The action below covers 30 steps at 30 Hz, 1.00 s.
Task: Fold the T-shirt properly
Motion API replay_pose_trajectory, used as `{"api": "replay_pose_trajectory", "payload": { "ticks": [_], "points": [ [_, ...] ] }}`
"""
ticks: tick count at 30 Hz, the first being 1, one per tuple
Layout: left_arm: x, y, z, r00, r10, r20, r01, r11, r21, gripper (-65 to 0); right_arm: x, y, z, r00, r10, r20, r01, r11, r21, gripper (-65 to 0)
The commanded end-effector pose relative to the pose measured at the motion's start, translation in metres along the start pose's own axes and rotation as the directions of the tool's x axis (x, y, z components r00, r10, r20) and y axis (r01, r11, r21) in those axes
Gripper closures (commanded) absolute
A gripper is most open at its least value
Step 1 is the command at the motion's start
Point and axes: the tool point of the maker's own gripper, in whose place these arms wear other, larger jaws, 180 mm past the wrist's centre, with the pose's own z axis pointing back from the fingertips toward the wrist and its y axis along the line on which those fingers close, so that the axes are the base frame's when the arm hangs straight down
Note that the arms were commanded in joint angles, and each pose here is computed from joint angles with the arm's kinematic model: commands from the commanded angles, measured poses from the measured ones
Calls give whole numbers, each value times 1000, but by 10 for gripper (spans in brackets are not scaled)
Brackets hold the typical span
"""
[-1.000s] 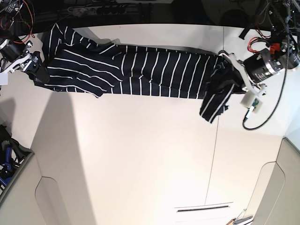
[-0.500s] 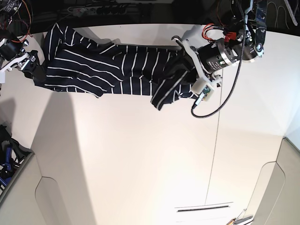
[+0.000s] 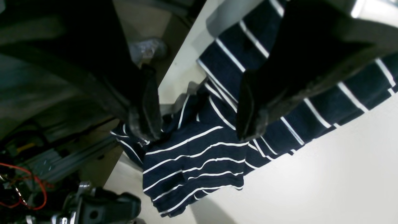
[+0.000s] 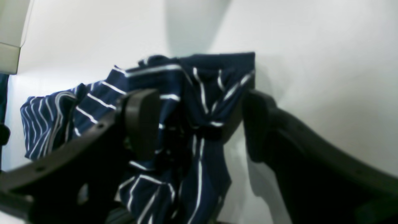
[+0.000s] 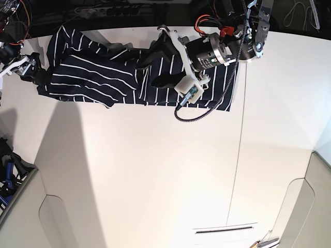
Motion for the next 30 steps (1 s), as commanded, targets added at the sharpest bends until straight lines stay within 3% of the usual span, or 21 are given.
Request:
{"api": "replay_pose_trajectory", "payload": {
  "ticks": [1,12,27,29,30],
  "points": [
    [13,-4,1,999,-11,45,12,1000,-17,-406,9,2,1,1000,15,23,-15,1000,12,-411],
    [4,-3,1,1000,-15,-5,15,1000,-13,-406,-28,0,-23,995,-77,-68,81,995,58,-411],
    [-1,1,1,999,-38,-30,38,999,11,-406,-42,16,-38,991,-62,-120,75,991,107,-409],
    [-1,1,1,999,-38,-30,38,999,11,-406,-45,20,-40,990,-56,-132,71,991,116,-382],
    [-1,1,1,999,-38,-30,39,999,11,-406,-46,21,-41,989,-53,-138,70,990,120,-338]
  ]
}}
